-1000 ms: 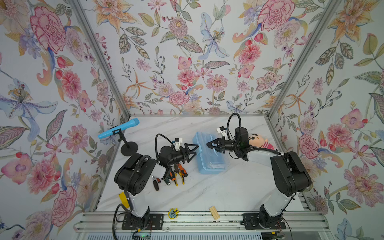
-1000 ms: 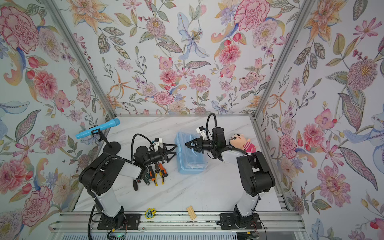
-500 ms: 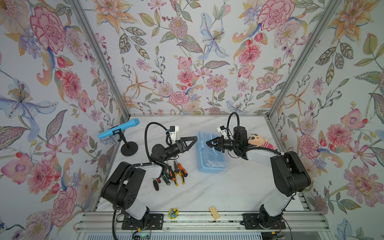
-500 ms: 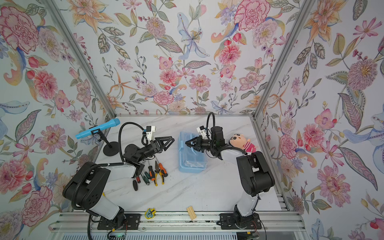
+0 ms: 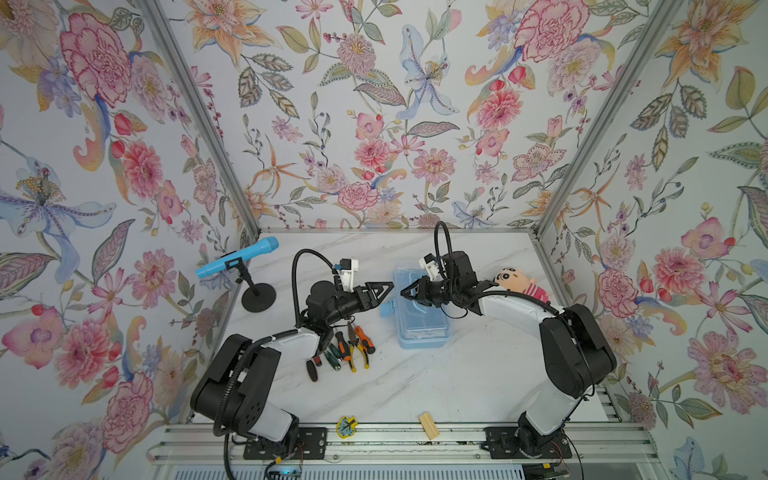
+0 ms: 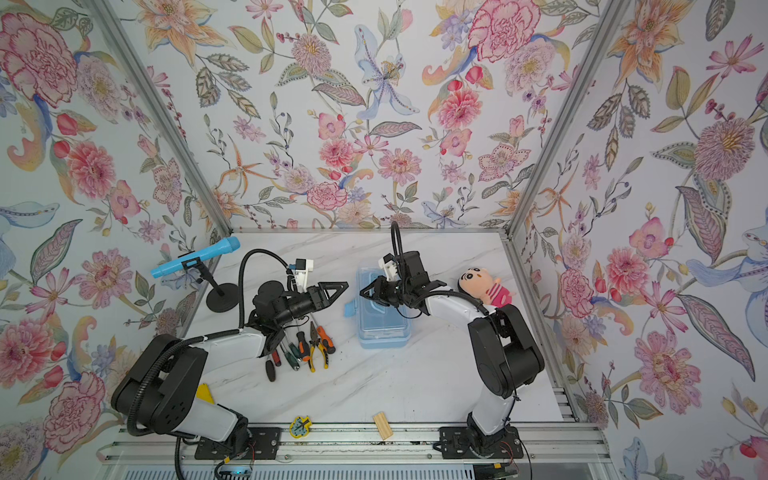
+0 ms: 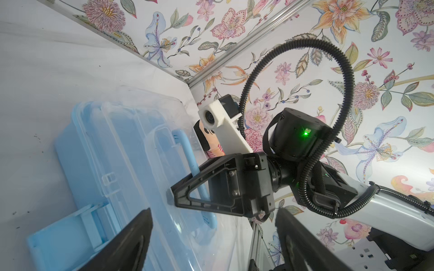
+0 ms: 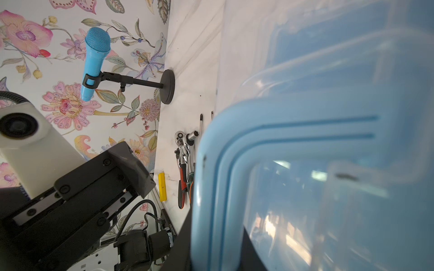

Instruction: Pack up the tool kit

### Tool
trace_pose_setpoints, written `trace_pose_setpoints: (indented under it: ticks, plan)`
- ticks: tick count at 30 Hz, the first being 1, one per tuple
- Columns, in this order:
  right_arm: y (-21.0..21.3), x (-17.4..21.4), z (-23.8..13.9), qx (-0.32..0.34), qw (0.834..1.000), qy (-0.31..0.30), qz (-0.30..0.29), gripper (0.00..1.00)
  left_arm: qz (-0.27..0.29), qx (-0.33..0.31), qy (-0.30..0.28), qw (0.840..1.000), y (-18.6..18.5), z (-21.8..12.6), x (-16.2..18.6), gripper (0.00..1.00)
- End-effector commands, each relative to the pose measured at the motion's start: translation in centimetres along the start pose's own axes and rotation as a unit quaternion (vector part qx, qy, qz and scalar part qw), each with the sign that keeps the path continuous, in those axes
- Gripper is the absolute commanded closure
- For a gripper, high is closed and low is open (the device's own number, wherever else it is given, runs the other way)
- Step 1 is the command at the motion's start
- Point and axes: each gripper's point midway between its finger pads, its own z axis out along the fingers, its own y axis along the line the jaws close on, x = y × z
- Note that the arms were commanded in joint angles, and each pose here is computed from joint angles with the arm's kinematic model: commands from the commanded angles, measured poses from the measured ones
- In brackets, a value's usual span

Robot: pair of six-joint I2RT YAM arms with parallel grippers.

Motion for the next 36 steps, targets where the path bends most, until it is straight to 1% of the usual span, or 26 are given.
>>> trace_pose_setpoints:
  ticks: [1,4,7,10,13,17,20,23,29,34,36]
  plan:
    - [-2.3,1.4,-0.4,-0.018,1.000,0.014,0.003,1.00,0.033,-0.011,-0.007,0.999,-0.2,0.1,-1.0,0.14]
    - [1.0,0.2,-2.4,-0.109,0.994,-0.002,0.019,1.00,0.034,-0.009,-0.003,0.999,-0.3,0.4,-0.8,0.13]
    - [3.6,-0.8,-4.3,-0.180,0.983,-0.015,0.026,1.00,0.036,-0.006,0.007,0.999,-0.4,1.1,-0.2,0.10]
    - [5.0,-1.2,-5.9,-0.225,0.974,-0.020,0.032,1.00,0.036,-0.008,0.018,0.999,-0.2,1.8,0.5,0.08]
    - [5.7,-1.4,-6.9,-0.253,0.966,-0.024,0.040,1.00,0.033,-0.018,0.027,0.999,0.3,2.2,1.1,0.09]
    - [6.4,-1.4,-7.7,-0.266,0.963,-0.026,0.037,1.00,0.016,-0.079,0.050,0.995,4.0,2.4,2.8,0.11]
    - [6.5,-1.5,-8.3,-0.271,0.962,-0.028,0.037,1.00,0.018,-0.137,0.066,0.988,6.6,1.9,3.7,0.13]
    - [6.2,-1.6,-8.6,-0.265,0.963,-0.029,0.037,1.00,0.025,-0.181,0.076,0.980,8.4,1.5,4.2,0.14]
    - [6.1,-1.7,-8.7,-0.264,0.964,-0.029,0.032,1.00,0.018,-0.215,0.091,0.972,10.7,1.6,5.1,0.17]
    - [5.9,-1.5,-8.6,-0.261,0.965,-0.030,0.029,1.00,0.019,-0.231,0.097,0.968,11.9,1.7,5.5,0.20]
    - [5.8,-1.4,-8.6,-0.260,0.965,-0.030,0.029,1.00,0.020,-0.227,0.098,0.969,11.9,1.9,5.5,0.21]
